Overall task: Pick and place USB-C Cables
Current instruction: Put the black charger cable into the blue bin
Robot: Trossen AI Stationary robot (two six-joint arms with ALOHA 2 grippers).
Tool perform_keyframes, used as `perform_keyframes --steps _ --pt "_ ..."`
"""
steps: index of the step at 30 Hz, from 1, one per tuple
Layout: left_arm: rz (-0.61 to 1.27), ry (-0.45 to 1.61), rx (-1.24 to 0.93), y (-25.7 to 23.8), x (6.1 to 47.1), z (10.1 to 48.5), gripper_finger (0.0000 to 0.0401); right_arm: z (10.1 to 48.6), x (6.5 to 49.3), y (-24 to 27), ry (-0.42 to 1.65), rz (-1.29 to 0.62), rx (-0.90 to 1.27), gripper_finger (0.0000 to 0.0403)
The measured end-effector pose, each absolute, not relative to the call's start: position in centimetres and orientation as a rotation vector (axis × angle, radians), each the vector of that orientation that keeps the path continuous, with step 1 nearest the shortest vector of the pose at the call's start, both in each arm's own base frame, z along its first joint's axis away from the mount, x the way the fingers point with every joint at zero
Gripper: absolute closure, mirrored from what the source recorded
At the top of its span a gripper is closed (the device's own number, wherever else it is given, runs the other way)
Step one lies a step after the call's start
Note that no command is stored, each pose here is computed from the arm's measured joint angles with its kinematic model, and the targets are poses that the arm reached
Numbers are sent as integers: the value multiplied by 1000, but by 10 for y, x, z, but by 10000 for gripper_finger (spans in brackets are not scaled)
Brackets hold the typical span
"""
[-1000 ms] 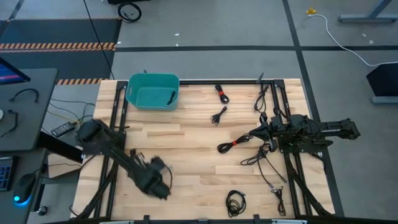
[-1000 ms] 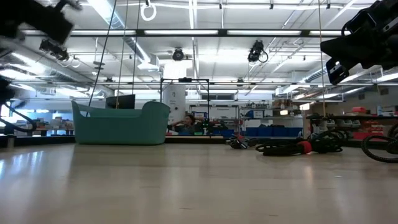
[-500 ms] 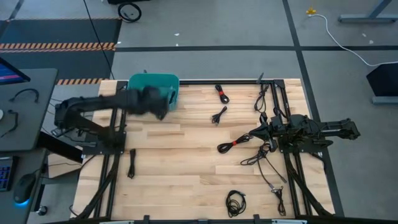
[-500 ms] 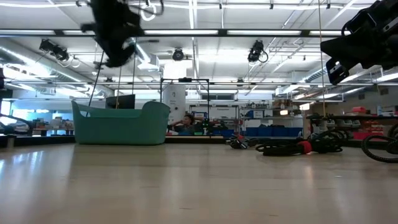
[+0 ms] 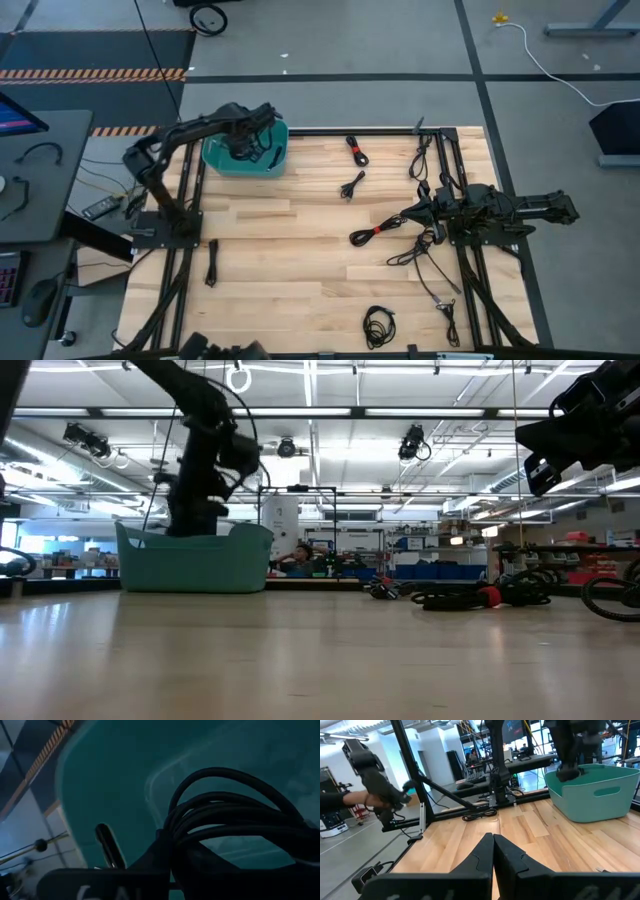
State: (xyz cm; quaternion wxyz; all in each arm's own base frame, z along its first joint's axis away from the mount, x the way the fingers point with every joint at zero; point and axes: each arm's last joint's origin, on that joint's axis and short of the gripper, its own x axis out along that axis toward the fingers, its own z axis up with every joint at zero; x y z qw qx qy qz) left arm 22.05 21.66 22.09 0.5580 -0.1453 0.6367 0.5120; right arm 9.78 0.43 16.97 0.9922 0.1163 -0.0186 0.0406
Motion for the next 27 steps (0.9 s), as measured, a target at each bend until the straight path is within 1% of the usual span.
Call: perform_keyframes --steps 3,6,9,14,17,20,23,27 --pt "1186 1571 -337 222 224 204 375 170 98 4 -37 82 233 390" --pt "1202 1620 -296 225 227 193 359 170 98 4 -37 82 233 390" --pt "1218 1648 -267 228 227 187 330 170 98 4 -37 82 233 390" --pt "1230 1662 -284 232 221 187 263 170 98 4 -37 82 233 390" --pt "1223 1719 -285 230 216 196 229 170 98 4 -37 81 233 390" --pt "1240 1766 -263 225 218 213 210 170 98 4 -37 82 233 390" --pt "1269 1737 -185 213 227 235 206 170 98 4 -37 81 233 390" --pt "1253 1584 -88 179 246 265 220 170 98 4 -38 81 233 390"
